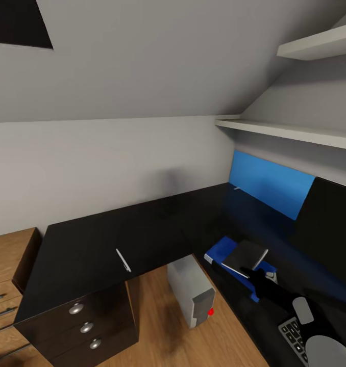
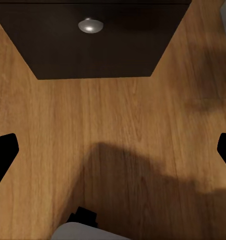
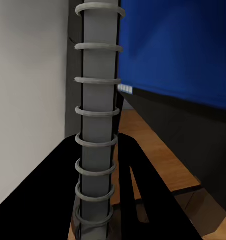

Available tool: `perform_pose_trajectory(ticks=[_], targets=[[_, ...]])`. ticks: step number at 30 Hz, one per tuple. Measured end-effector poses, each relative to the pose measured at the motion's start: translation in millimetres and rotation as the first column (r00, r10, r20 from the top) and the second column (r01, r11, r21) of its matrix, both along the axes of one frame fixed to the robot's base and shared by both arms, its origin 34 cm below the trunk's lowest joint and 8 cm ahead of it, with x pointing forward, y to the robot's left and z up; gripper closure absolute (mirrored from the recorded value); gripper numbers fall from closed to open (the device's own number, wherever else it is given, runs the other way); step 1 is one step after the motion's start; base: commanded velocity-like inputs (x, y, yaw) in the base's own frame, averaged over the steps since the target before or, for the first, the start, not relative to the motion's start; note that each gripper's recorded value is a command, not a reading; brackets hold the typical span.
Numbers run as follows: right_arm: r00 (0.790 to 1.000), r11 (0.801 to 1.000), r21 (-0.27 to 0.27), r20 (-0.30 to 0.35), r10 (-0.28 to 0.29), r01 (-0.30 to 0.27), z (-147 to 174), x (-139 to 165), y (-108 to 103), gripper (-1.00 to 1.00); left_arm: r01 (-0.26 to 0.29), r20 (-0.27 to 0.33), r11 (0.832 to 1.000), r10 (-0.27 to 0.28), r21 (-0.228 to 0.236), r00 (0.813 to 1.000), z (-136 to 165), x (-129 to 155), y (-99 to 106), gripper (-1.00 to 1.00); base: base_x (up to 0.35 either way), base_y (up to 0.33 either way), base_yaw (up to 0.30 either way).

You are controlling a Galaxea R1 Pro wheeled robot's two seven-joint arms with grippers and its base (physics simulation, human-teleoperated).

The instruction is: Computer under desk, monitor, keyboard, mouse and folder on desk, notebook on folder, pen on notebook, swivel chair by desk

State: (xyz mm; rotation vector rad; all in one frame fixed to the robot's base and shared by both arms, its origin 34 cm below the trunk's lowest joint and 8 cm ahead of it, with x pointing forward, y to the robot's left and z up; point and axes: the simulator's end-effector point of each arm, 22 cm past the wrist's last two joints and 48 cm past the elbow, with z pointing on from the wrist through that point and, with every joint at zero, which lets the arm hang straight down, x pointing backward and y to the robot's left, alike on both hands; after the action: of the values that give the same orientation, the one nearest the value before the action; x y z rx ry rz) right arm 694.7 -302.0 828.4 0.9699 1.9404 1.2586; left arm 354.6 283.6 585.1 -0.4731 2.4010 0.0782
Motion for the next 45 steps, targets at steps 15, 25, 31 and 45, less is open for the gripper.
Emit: perform_pose_trajectory(ticks=[15,25,31,45], targets=[[1.0,1.0,-0.006,-0.004,-0.002,0.002,-1.2,0.0,-0.7,1.0,0.002,0.001,1.0,-0.002,-0.001,1.0,0.1,0.3,-0.5,-1.0,0.0,0.054,0.0],[1.0,1.0,-0.012,-0.004,-0.004,0.004,-11.0,1.0,-2.6,1.0,-0.001,0.001,1.0,0.001,0.0,1.0,-9.3,1.3,0.0,-1.0,0.0,0.0,0.0],[1.0,1.0,-0.013,0.0,-0.008,0.008,-14.1,2.0,-4.0,1.0,0.0,0.001,1.0,0.0,0.0,1.0,-13.5,1.7,-0.3,-1.0,0.0,0.0,0.0],[1.0,1.0,-0.014,0.0,-0.009,0.009,-14.2,2.0,-4.4,1.0,0.006,0.003,1.0,-0.006,-0.004,1.0,-13.5,2.2,-2.3,-1.0,0.0,0.0,0.0]])
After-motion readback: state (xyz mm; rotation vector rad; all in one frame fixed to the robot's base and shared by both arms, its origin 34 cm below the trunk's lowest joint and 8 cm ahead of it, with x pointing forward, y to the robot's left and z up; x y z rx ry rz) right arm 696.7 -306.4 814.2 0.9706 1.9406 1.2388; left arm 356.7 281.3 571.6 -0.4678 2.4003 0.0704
